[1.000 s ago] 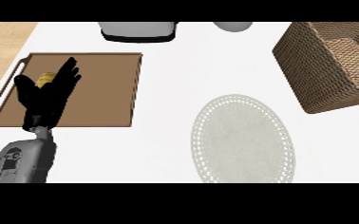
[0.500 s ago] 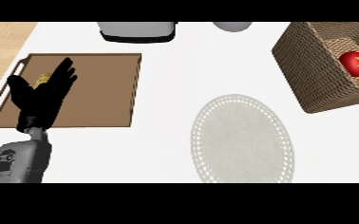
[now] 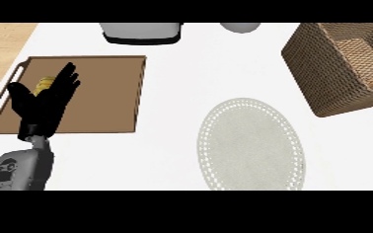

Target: Pick the tomato from the placemat and place it in the basket

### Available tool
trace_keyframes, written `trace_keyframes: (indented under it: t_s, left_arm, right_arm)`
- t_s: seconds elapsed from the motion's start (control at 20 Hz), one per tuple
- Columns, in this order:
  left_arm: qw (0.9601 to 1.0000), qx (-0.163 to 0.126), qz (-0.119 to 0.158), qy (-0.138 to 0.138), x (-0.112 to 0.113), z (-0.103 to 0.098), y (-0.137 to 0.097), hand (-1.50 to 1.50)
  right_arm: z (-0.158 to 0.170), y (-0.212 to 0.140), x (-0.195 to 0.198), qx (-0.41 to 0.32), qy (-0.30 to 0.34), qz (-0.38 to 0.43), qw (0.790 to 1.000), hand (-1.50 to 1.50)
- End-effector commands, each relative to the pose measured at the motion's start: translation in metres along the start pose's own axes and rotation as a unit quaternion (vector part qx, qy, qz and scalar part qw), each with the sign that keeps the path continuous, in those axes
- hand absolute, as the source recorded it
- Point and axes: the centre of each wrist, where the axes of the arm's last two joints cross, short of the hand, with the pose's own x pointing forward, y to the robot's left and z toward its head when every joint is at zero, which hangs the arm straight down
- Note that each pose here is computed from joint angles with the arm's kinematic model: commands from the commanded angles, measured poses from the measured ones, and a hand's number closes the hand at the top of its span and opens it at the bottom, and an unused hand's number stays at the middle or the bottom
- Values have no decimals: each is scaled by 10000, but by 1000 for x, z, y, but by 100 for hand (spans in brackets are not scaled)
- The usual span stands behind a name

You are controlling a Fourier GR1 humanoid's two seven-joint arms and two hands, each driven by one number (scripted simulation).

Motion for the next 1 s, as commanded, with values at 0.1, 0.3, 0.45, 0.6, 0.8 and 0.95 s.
trace_keyframes:
  t_s: [0.1,0.3,0.45,0.6,0.8,0.95]
  left_arm:
    - [10000,-46,62,43,-6,1,-6,0]
    - [9999,81,-96,-89,7,-10,1,0]
    - [9999,-133,9,-97,8,-7,-13,0]
    - [10000,-63,33,-65,-2,6,-10,0]
    - [9999,-28,28,-132,7,-6,-3,0]
    - [9998,-149,25,-163,11,-11,-8,0]
  right_arm:
    - [2,-49,-7,-913,577,-1141,9876,-150]
    - [23,-89,-20,-1265,846,-1761,9725,-150]
    - [43,-135,-14,-1081,1019,-1511,9773,-150]
    - [73,-163,-20,-849,1031,-1660,9770,-150]
    - [95,-186,-18,-367,1140,-1465,9819,-150]
    - [101,-184,-24,-265,1000,-1405,9847,-150]
